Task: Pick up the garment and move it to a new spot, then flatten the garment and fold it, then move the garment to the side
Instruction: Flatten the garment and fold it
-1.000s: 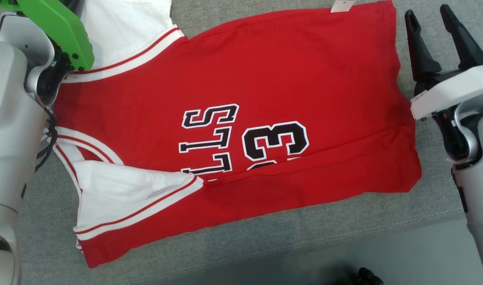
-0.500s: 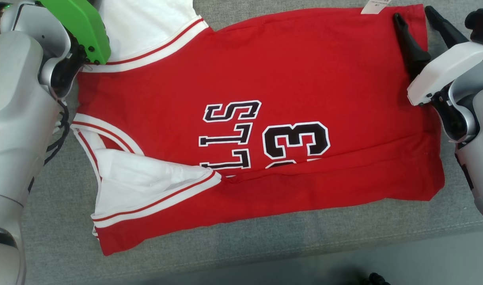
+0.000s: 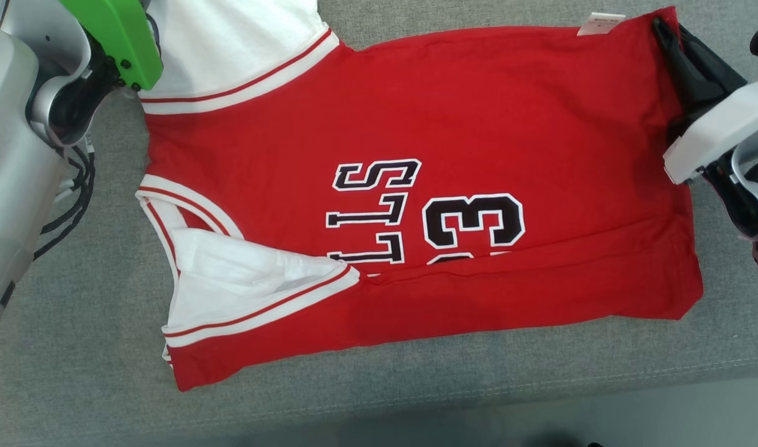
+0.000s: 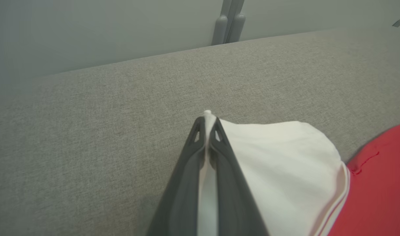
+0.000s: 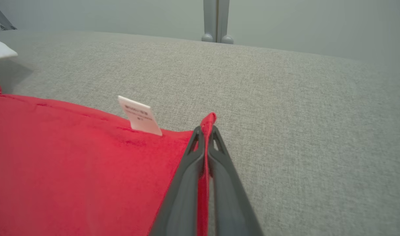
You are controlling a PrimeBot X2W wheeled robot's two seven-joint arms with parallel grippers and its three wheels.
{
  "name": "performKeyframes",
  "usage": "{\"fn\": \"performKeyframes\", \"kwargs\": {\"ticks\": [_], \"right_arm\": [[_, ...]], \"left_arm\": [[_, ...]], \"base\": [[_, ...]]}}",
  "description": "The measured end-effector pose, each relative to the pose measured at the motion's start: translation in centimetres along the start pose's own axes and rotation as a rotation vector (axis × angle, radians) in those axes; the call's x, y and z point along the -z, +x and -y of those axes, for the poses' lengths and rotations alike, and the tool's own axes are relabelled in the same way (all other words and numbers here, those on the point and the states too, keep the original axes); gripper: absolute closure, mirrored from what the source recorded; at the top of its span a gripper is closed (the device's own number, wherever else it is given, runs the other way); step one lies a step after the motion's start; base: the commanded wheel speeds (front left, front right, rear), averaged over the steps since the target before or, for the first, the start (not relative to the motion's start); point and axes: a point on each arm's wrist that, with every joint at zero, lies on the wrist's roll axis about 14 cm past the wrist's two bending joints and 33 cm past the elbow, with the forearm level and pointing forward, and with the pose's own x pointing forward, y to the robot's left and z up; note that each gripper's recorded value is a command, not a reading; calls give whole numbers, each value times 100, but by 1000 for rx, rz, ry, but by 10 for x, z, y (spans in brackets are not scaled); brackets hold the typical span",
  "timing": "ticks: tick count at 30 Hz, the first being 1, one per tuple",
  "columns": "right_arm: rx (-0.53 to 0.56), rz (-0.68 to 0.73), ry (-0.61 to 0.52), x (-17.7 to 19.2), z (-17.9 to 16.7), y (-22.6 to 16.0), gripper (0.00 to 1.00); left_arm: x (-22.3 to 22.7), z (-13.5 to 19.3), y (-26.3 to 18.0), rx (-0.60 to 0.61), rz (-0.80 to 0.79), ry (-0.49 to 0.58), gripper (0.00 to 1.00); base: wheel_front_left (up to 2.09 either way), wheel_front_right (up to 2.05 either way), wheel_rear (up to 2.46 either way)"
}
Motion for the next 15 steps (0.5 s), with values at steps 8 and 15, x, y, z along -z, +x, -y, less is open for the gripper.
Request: {"fn": "performKeyframes", "kwargs": {"ticks": [8,15], "right_arm": [[-103,30,-41,-5,-19,-31,100],[-148,66,-150,-7,-18,-55,100]], "left_arm": [[-6,5,-37,42,79,43,100],[1,21,-82,41,198,8,100]], "base": [[0,0,0],[0,0,0]]}}
